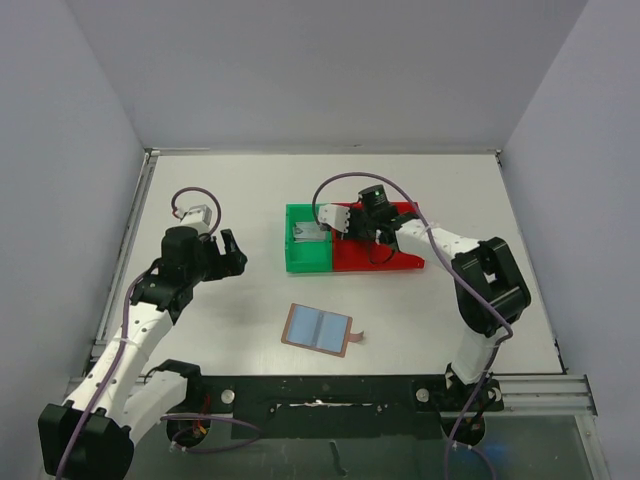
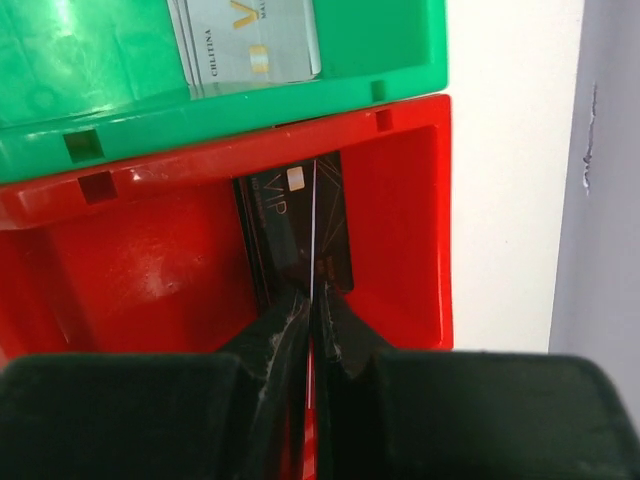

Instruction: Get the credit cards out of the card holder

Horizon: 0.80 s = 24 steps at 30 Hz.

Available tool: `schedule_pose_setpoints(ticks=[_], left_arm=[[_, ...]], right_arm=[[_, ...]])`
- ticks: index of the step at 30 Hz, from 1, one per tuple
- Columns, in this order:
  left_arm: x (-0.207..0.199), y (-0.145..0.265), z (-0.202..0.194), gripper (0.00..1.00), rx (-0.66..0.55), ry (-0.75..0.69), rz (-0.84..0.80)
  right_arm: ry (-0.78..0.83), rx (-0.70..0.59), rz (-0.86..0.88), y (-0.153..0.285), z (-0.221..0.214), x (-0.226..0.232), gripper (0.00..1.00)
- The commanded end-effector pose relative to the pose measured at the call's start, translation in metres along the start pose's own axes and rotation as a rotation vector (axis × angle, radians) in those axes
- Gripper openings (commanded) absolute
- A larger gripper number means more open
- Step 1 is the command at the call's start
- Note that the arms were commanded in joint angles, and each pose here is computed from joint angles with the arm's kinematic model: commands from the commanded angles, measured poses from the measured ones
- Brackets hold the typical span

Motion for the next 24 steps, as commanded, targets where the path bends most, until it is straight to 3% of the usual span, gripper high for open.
schedule_pose_setpoints(ticks=[1, 11, 13, 15, 18, 21, 24], left_arm=[[-0.009, -0.002, 0.015, 0.79, -0.049, -0.015, -0.044], [-0.008, -0.003, 0.013, 0.79, -0.04, -0.012, -0.043], [-0.008, -0.004, 0.013, 0.79, -0.039, -0.012, -0.042], [-0.008, -0.004, 0.013, 0.79, -0.038, -0.012, -0.045], [-0.009, -0.004, 0.012, 0.79, -0.032, -0.013, -0.052], [-0.009, -0.005, 0.011, 0.79, -0.027, -0.012, -0.052], [-0.009, -0.006, 0.01, 0.79, -0.018, -0.012, -0.054]], right_arm=[[0.109, 0.051, -0.072, -0.003, -0.006, -0.033, 0.0], [0.185, 0.119, -0.058, -0.026, -0.021, -0.032, 0.01], [0.181, 0.124, -0.024, -0.028, -0.021, -0.025, 0.1], [0.168, 0.124, -0.022, -0.026, -0.021, -0.023, 0.11], [0.143, 0.097, -0.028, -0.02, -0.014, -0.021, 0.29], [0.126, 0.076, -0.031, -0.014, -0.01, -0.022, 0.53], [0.11, 0.07, -0.043, -0.009, -0.007, -0.027, 0.57]])
Point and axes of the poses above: each gripper's point midway between its finger pads, its own y axis back along the fingers, its own x axis along the line the jaws close on, z = x × y, the point moved 1 cm from there along y, back along the fingers, and after that the axes turned 14 degrees about y, right-handed, at the moved point
